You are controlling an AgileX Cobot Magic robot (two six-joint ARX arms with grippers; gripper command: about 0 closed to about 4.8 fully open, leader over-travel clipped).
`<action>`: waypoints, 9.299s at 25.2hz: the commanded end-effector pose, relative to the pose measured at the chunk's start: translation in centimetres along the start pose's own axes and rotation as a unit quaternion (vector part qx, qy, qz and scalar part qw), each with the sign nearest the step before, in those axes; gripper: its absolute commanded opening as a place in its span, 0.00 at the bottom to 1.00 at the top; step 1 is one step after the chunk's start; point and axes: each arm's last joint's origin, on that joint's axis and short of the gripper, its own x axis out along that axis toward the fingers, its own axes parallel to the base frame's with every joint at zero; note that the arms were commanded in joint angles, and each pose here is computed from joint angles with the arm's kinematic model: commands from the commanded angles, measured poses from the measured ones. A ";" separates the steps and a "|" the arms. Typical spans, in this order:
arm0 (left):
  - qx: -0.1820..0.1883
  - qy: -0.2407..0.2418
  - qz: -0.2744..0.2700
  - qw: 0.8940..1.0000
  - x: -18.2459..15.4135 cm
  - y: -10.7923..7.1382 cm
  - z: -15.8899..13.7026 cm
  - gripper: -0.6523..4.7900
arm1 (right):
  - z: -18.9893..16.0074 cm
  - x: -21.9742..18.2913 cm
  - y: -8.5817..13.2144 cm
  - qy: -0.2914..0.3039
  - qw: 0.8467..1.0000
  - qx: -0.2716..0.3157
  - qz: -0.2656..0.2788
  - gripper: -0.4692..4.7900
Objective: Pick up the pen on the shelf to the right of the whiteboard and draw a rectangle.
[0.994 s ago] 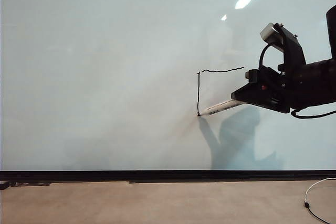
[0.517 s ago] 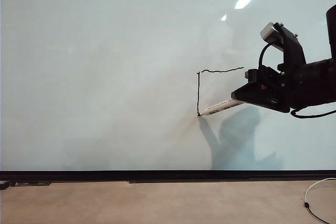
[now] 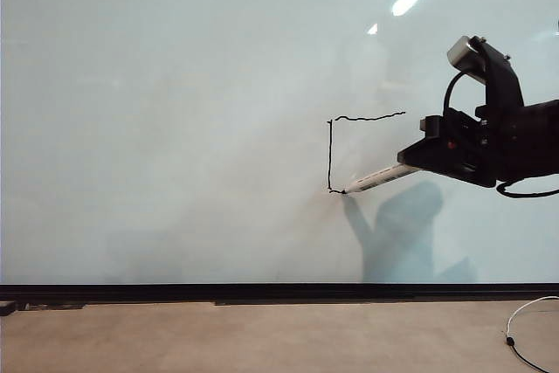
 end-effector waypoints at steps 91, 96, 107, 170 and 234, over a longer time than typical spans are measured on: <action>0.000 -0.007 0.001 1.000 0.0 0.0 0.2 0.11 | 6.6 -3.2 1.5 0.142 0.952 -0.261 -0.065 0.08; 0.001 -0.007 0.001 1.000 0.0 0.0 0.2 0.11 | 6.6 -3.1 1.4 0.143 0.952 -0.263 -0.064 0.08; 0.000 -0.006 0.001 1.000 0.0 0.0 0.2 0.11 | 6.6 -2.2 1.1 0.134 0.953 -0.265 -0.054 0.08; 0.000 -0.007 0.001 1.000 0.0 0.0 0.2 0.11 | 11.3 -2.8 2.4 0.024 0.949 -0.303 -0.082 0.08; 0.000 -0.007 0.001 1.000 0.0 0.0 0.2 0.11 | 7.4 -15.2 5.6 -0.078 0.973 -0.131 -0.172 0.08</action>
